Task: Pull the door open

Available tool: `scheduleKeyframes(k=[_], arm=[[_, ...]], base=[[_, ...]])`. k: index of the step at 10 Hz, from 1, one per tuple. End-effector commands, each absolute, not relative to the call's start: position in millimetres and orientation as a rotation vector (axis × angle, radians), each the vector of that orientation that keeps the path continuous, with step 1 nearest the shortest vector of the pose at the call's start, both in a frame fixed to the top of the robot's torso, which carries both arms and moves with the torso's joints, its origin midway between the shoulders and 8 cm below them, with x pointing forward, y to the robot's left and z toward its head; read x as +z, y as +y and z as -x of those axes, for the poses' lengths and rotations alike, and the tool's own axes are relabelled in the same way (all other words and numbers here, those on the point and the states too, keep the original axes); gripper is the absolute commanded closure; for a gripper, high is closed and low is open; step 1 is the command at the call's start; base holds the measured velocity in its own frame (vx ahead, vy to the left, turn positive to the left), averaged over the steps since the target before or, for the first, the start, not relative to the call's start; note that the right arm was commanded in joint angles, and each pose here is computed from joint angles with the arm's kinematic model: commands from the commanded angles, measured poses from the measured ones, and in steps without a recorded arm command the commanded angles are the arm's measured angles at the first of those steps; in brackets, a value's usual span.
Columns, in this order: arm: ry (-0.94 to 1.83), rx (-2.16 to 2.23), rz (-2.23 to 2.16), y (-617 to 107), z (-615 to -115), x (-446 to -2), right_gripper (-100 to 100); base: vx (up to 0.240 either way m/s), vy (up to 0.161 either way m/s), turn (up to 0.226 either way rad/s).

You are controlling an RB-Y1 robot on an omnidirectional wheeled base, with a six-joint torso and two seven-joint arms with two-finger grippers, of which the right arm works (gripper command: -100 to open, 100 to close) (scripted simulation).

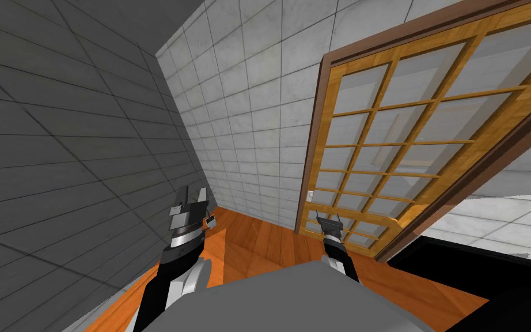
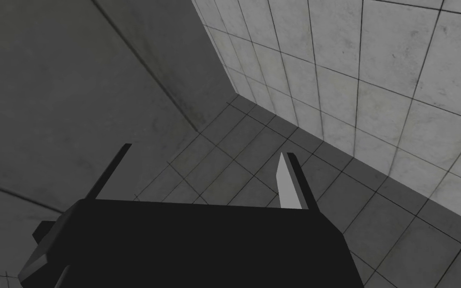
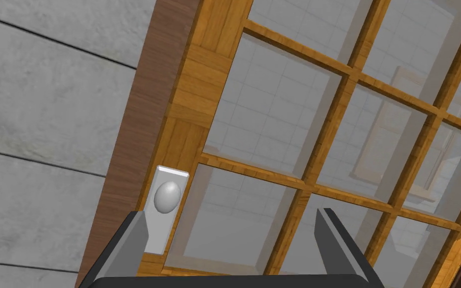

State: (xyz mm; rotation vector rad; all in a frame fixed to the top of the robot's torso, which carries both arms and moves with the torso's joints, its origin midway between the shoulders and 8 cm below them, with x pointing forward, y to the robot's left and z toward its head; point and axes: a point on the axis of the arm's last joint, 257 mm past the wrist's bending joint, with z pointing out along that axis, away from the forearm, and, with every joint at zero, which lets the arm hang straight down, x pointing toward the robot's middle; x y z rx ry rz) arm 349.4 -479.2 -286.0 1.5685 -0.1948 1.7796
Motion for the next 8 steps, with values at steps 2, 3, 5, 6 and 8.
scheduleKeyframes(k=[2, 3, 5, 6, 8], arm=[[-0.278, 1.776, -1.601, -492.4, -341.0, -301.4, -100], [-0.308, 1.774, -1.612, -496.6, -337.7, -307.7, -100], [-0.366, 1.768, -1.631, -504.4, -331.1, -319.7, -100], [-0.396, 1.764, -1.64, -508.2, -327.6, -325.6, -100], [-0.454, 1.757, -1.654, -515.5, -320.4, -337.0, -100]], base=[[-0.009, -0.102, 0.213], [0.002, -0.096, 0.212], [-0.006, -0.084, 0.187], [-0.016, -0.076, 0.19], [-0.02, -0.085, 0.223]])
